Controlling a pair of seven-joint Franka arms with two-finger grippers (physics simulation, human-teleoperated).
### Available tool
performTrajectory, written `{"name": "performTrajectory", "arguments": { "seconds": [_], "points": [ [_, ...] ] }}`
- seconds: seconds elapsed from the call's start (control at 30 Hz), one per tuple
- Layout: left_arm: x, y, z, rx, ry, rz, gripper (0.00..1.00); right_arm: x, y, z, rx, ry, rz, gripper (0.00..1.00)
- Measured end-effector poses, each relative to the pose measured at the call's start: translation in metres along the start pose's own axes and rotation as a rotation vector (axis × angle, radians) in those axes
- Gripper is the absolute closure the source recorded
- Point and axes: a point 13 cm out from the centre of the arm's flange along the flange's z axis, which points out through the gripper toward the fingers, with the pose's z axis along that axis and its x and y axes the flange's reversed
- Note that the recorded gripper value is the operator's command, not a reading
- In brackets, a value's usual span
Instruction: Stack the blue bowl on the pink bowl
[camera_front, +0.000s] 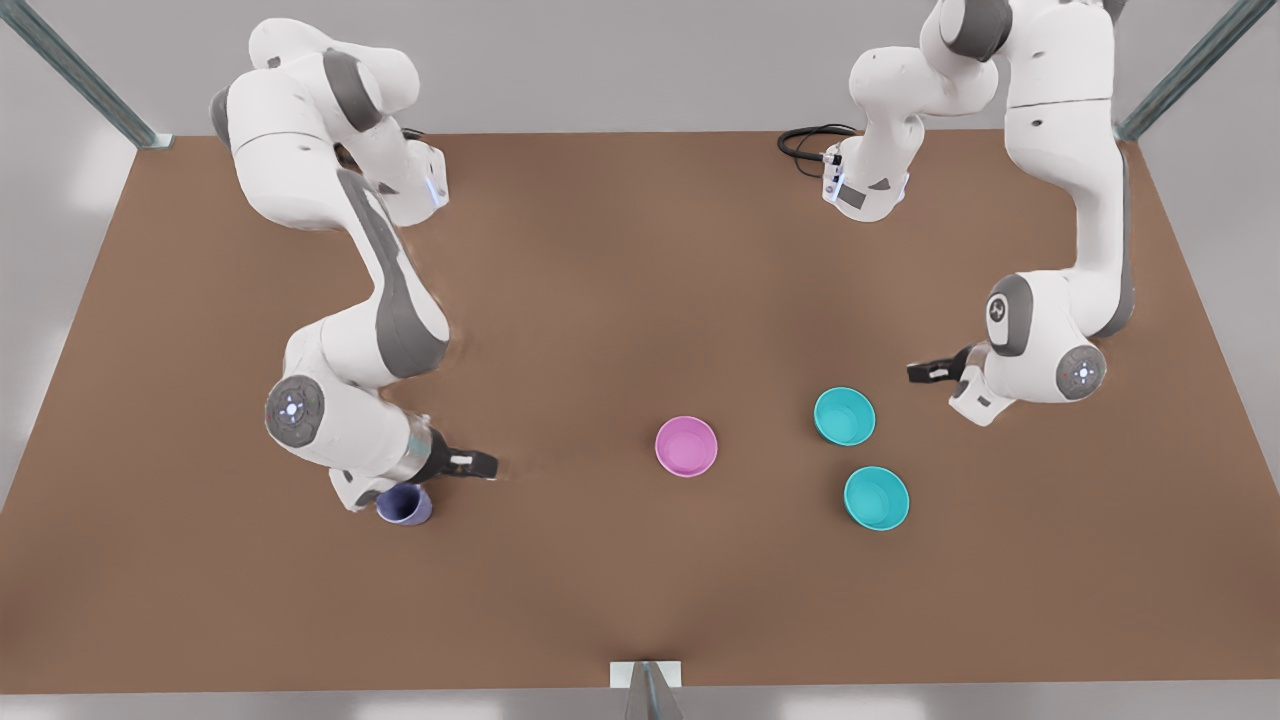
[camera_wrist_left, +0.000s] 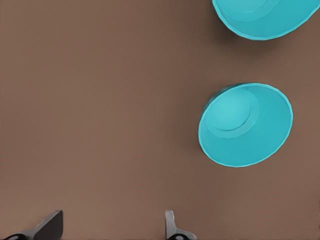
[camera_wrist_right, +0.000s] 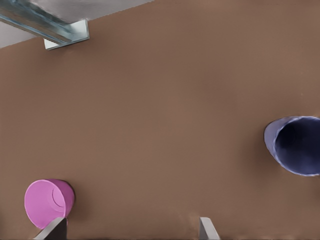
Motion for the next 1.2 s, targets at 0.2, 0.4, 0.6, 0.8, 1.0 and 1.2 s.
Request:
{"name": "performTrajectory", "arguments": {
  "seconds": [0.2,0.4,0.6,0.8,1.0,1.2],
  "points": [
    [-0.041,-0.049,0.04,0.17,-0.146,-0.007,0.0,0.099,-0.135,-0.209,0.322,-0.014,0.007,0.0],
    [-0.059,-0.083,0.048,0.232,-0.223,0.019,0.0,0.172,-0.165,-0.231,0.421,0.072,-0.042,0.0],
    [-0.073,-0.077,0.08,0.209,-0.23,0.041,0.39,0.148,-0.184,-0.2,0.42,0.163,-0.06,0.0],
    [-0.075,-0.079,0.083,0.208,-0.235,0.072,0.79,0.125,-0.253,-0.205,0.357,0.169,0.035,0.0],
    [-0.068,-0.088,0.053,0.228,-0.255,0.091,0.79,0.122,-0.253,-0.204,0.354,0.169,0.004,0.0],
    [-0.035,-0.282,-0.028,0.227,-0.324,0.339,0.79,0.122,-0.253,-0.204,0.352,0.171,-0.017,0.0]
  ]
}}
